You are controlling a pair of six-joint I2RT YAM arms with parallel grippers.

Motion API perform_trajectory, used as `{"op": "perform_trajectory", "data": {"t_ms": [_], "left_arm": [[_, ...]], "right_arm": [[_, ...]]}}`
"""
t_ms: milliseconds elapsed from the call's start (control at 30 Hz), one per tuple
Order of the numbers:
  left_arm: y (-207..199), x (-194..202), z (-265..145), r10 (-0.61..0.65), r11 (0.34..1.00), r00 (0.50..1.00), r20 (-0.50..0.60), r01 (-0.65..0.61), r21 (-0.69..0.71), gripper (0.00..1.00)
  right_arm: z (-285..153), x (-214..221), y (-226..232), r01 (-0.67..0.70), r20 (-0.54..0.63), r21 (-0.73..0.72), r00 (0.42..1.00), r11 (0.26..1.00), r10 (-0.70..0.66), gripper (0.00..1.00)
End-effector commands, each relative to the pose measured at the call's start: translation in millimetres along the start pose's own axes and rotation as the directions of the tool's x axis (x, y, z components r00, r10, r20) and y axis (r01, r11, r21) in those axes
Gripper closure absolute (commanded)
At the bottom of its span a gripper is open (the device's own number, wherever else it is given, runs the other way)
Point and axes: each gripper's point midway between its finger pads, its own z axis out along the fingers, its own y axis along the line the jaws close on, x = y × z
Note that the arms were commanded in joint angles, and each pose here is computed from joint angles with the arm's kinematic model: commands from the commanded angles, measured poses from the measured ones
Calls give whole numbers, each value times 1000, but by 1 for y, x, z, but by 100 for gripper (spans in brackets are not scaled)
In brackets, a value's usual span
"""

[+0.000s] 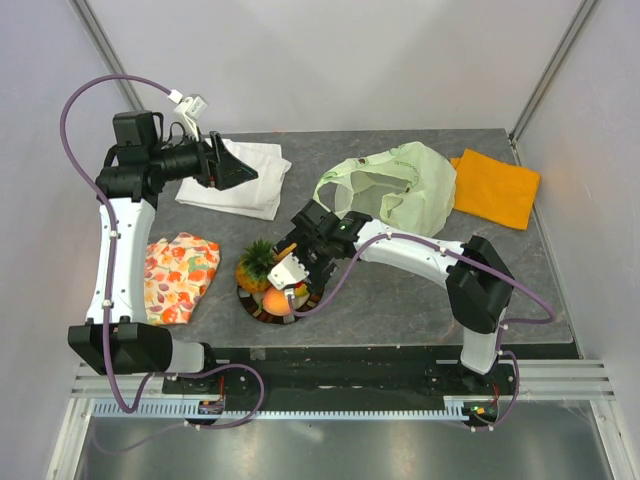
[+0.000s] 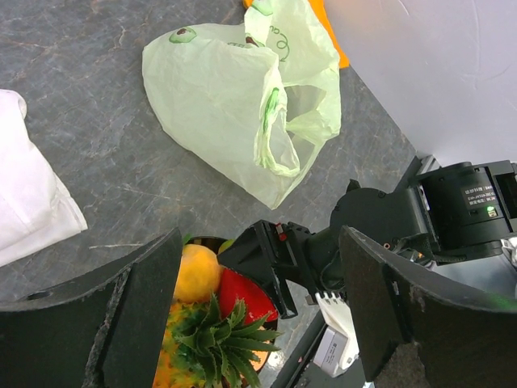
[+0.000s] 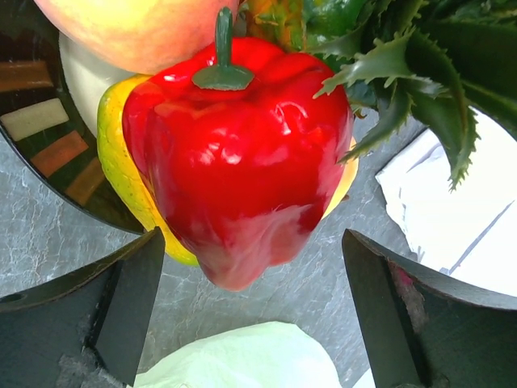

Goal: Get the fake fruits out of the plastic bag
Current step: Place the fake fruit on the plate, then adjust the plastic bag at the center of the board.

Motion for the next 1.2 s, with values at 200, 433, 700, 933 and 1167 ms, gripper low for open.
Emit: {"op": "perform_trajectory", "data": {"t_ms": [200, 433, 700, 933, 1167], "left_arm": [[-8, -17, -2, 28, 999, 999, 38, -29, 34, 15], [-6, -17, 0, 18, 999, 999, 36, -20, 31, 16], [-5, -22, 0, 23, 999, 999, 41, -24, 30, 16], [-3, -17, -2, 22, 1000, 999, 39, -22, 4, 16], [9, -8, -7, 38, 995, 999, 22, -36, -92, 14]], "right_arm": [[-22, 14, -4, -64, -19, 55, 998, 996, 65, 2], [-47, 66, 13, -199, -79, 81, 975, 977, 206, 2], [-60, 146, 34, -431, -166, 147, 877, 891, 451, 2], [-86, 186, 7, -519, -216, 322, 774, 792, 595, 2], [-154, 212, -57, -610, -36, 676, 532, 413, 846, 2]]}}
